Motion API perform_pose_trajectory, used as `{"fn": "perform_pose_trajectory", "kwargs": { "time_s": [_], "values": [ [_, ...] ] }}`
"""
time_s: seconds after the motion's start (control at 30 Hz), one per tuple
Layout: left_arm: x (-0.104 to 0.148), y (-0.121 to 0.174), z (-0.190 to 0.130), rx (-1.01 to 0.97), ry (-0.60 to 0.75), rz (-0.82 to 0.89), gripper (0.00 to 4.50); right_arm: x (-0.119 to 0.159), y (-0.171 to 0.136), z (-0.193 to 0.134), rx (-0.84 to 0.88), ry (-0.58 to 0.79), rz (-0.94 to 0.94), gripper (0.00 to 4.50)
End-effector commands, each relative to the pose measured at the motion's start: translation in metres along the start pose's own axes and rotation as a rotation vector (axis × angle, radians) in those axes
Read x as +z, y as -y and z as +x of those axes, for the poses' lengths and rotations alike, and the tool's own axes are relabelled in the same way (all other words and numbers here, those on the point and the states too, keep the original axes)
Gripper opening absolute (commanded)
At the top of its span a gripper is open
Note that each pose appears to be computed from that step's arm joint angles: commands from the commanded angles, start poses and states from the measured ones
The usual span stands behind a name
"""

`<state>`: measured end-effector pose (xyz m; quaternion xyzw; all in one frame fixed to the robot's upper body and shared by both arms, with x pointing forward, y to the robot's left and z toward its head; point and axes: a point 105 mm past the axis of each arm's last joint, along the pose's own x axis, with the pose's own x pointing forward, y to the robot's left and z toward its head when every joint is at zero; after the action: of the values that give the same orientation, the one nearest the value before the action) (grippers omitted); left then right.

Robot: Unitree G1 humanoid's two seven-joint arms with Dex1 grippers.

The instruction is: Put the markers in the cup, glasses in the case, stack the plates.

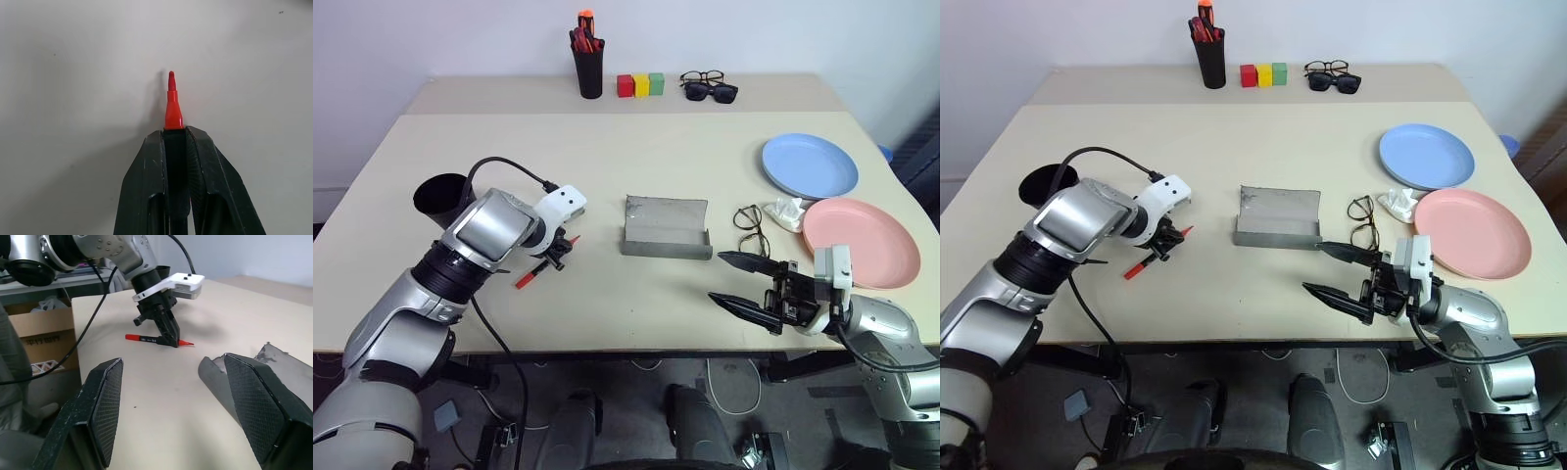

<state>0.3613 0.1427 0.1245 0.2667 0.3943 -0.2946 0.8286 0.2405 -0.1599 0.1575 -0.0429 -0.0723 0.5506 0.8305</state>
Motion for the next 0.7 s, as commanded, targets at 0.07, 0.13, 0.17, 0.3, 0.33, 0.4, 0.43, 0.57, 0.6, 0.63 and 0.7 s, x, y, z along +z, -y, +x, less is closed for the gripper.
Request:
{"fn": "perform_pose_trajectory", "kwargs": {
  "time_s": [0.07, 0.13, 0.17, 0.3, 0.33, 0.4, 0.43, 0.57, 0.6, 0.63, 0.7],
  "values": [
    [0.029, -0.004, -0.027, 0.046, 0.272, 0.058, 0.05, 0.013, 0.005, -0.001, -0.012, 0.025, -0.052, 3.34],
    [0.049, -0.015, -0.048, 0.190, 0.461, 0.097, 0.05, 0.014, 0.006, 0.001, -0.009, 0.026, -0.052, 3.34],
    [0.055, -0.021, -0.058, 0.243, 0.539, 0.074, 0.05, 0.015, 0.007, 0.002, -0.007, 0.030, -0.055, 3.34],
    [0.090, -0.062, -0.130, 0.644, 1.003, -0.119, 0.05, 0.020, 0.019, 0.014, -0.023, 0.084, -0.091, 3.34],
    [0.092, -0.072, -0.152, 0.762, 1.106, -0.168, 0.05, 0.023, 0.026, 0.018, -0.045, 0.116, -0.102, 3.34],
    [0.088, -0.086, -0.174, 0.916, 1.179, -0.206, 0.05, 0.024, 0.034, 0.027, -0.046, 0.144, -0.135, 3.34],
    [0.084, -0.093, -0.181, 0.986, 1.184, -0.220, 0.05, 0.024, 0.034, 0.032, -0.021, 0.143, -0.150, 3.34],
    [0.055, -0.108, -0.200, 1.247, 1.175, -0.290, 0.05, 0.017, 0.027, 0.045, 0.101, 0.127, -0.146, 3.34],
    [0.047, -0.110, -0.201, 1.287, 1.167, -0.307, 0.05, 0.015, 0.026, 0.047, 0.127, 0.120, -0.147, 3.34],
    [0.041, -0.110, -0.201, 1.318, 1.159, -0.314, 0.05, 0.015, 0.026, 0.049, 0.147, 0.119, -0.144, 3.34],
    [0.026, -0.111, -0.200, 1.377, 1.119, -0.331, 0.05, 0.017, 0.025, 0.052, 0.179, 0.118, -0.149, 3.34]
  ]
}}
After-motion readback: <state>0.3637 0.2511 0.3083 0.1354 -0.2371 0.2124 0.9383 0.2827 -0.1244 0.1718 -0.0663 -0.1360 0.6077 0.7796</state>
